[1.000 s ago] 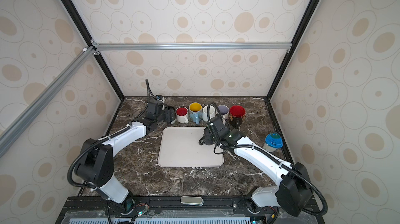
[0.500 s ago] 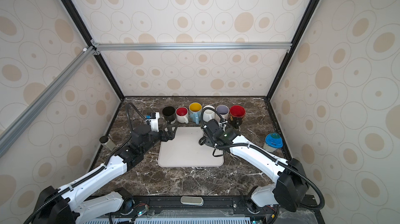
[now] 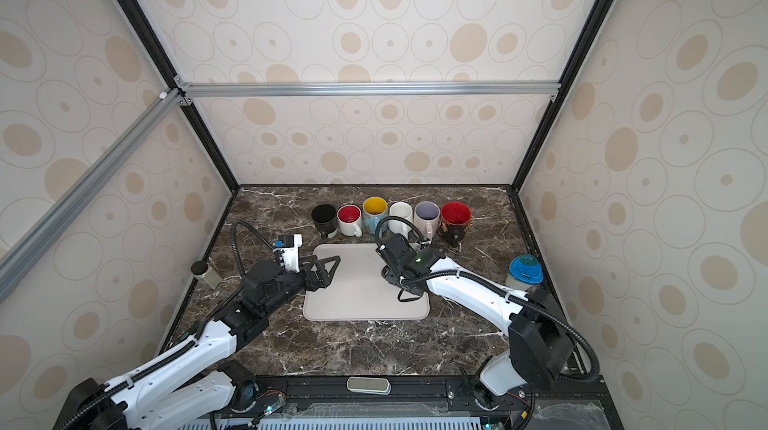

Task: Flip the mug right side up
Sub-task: 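Lower the right gripper onto the upside-down black mug on the tray and grasp it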

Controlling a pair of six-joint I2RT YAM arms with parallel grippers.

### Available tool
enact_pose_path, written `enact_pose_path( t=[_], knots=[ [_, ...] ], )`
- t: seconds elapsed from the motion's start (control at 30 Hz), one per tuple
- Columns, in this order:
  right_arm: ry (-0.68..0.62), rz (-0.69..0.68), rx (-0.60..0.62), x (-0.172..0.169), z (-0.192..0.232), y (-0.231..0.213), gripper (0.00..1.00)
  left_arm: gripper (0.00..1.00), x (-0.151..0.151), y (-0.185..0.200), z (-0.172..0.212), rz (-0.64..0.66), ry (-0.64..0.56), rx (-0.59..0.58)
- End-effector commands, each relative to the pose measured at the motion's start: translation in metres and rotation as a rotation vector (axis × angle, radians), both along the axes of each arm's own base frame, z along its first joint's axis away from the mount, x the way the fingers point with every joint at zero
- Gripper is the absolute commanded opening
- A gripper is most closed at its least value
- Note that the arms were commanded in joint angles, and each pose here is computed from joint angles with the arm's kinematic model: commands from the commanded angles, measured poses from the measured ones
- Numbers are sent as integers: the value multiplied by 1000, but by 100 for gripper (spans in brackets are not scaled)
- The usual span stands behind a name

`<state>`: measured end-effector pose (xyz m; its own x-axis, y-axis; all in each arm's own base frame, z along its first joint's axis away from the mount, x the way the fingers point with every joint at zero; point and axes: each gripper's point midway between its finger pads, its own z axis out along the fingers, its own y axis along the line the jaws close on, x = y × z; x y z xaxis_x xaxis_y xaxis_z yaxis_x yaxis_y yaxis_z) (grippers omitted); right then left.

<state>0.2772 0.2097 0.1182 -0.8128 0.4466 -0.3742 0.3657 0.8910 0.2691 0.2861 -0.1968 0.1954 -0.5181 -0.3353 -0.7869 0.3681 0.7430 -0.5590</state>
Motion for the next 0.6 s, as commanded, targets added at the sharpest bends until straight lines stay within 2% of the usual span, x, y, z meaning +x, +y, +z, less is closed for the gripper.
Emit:
enact_pose_path(
  t=[0.0,0.57],
  knots=[
    [-26,-28,65,8,11,15,40,97,0,-8,4,-30,-15,-44],
    [15,18,92,41,-9,53,59,96,1,-7,-13,-27,12,5]
  ],
)
